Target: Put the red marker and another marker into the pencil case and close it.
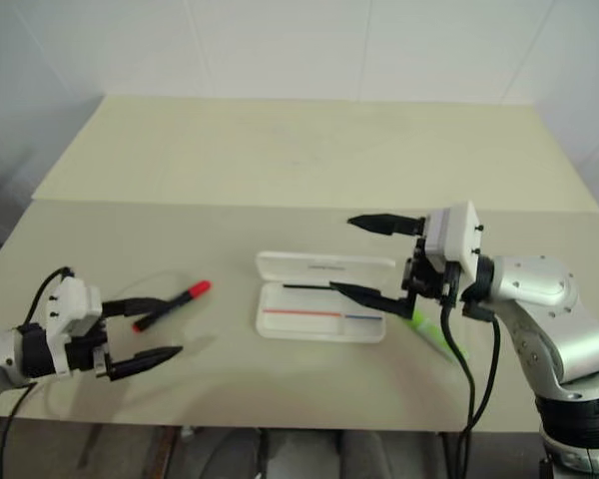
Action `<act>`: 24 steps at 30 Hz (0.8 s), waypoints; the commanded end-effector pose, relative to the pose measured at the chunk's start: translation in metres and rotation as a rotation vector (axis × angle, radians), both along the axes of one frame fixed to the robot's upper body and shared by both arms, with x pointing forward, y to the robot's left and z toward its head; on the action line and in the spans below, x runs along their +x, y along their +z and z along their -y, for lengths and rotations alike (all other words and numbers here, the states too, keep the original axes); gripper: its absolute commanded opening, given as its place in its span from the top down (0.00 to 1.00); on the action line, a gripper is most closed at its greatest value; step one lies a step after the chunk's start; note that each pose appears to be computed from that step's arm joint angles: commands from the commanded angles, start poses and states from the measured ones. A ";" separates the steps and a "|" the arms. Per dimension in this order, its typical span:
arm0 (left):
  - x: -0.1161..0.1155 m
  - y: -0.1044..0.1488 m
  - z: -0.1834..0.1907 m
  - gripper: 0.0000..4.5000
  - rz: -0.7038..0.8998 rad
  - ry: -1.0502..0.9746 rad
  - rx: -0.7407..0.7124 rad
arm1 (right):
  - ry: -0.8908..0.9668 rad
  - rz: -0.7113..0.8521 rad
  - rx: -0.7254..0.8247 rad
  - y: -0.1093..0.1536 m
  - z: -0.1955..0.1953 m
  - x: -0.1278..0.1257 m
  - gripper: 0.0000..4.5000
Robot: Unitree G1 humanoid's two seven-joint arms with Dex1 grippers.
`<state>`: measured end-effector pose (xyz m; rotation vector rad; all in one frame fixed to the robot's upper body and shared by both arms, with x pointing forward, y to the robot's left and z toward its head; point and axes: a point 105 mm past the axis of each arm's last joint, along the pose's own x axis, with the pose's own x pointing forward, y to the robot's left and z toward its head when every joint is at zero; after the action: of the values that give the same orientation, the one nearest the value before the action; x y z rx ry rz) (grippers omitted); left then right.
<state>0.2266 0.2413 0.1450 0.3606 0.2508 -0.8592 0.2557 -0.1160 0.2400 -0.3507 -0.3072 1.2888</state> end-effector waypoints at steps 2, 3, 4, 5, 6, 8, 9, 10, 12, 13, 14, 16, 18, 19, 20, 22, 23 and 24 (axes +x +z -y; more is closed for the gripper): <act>0.002 0.003 -0.031 0.01 0.109 0.103 0.070 | 0.057 0.029 0.011 0.010 -0.005 -0.005 0.00; 0.003 0.003 -0.038 0.01 0.128 0.123 0.078 | 0.061 0.032 0.013 0.011 -0.007 -0.005 0.00; 0.004 0.001 -0.045 0.01 0.132 0.141 0.083 | 0.069 0.034 0.012 0.012 -0.009 -0.006 0.00; 0.004 -0.001 -0.049 0.01 0.132 0.150 0.086 | 0.074 0.035 0.011 0.012 -0.010 -0.007 0.00; 0.004 -0.002 -0.051 0.01 0.132 0.153 0.087 | 0.077 0.035 0.010 0.013 -0.011 -0.008 0.00; 0.007 -0.005 -0.055 0.01 0.130 0.168 0.082 | 0.102 0.020 -0.008 0.010 -0.012 -0.012 0.00; 0.008 -0.006 -0.056 0.01 0.141 0.164 0.085 | 0.114 0.009 -0.015 0.009 -0.012 -0.014 0.00; 0.011 -0.008 -0.056 0.01 0.144 0.157 0.086 | 0.134 -0.012 -0.041 0.005 -0.012 -0.018 0.00; 0.015 -0.011 -0.054 0.01 0.146 0.147 0.083 | 0.162 -0.038 -0.076 -0.001 -0.010 -0.024 0.00; 0.017 -0.012 -0.053 0.01 0.147 0.137 0.079 | 0.170 -0.047 -0.090 -0.003 -0.010 -0.026 0.00; 0.020 -0.013 -0.051 0.01 0.148 0.131 0.071 | 0.174 -0.053 -0.098 -0.005 -0.009 -0.027 0.00; 0.025 -0.016 -0.047 0.01 0.146 0.119 0.058 | 0.173 -0.059 -0.100 -0.005 -0.008 -0.028 0.00; 0.030 -0.018 -0.043 0.01 0.136 0.110 0.042 | 0.168 -0.060 -0.100 -0.006 -0.008 -0.028 0.00; 0.032 -0.020 -0.039 0.01 0.131 0.098 0.030 | 0.165 -0.060 -0.099 -0.006 -0.008 -0.028 0.00; 0.034 -0.022 -0.037 0.01 0.119 0.091 0.022 | 0.163 -0.060 -0.098 -0.006 -0.008 -0.028 0.00; 0.036 -0.027 -0.034 0.01 0.105 0.085 0.019 | 0.156 -0.057 -0.095 -0.005 -0.008 -0.027 0.00; 0.037 -0.030 -0.034 0.01 0.094 0.085 0.018 | 0.154 -0.055 -0.095 -0.005 -0.008 -0.027 0.00; 0.037 -0.032 -0.034 0.01 0.085 0.086 0.018 | 0.151 -0.053 -0.095 -0.004 -0.008 -0.026 0.00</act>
<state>0.2627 0.2725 0.1148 0.4040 0.1915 -0.7687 0.2356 -0.1102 0.2270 -0.3429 -0.1921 1.4546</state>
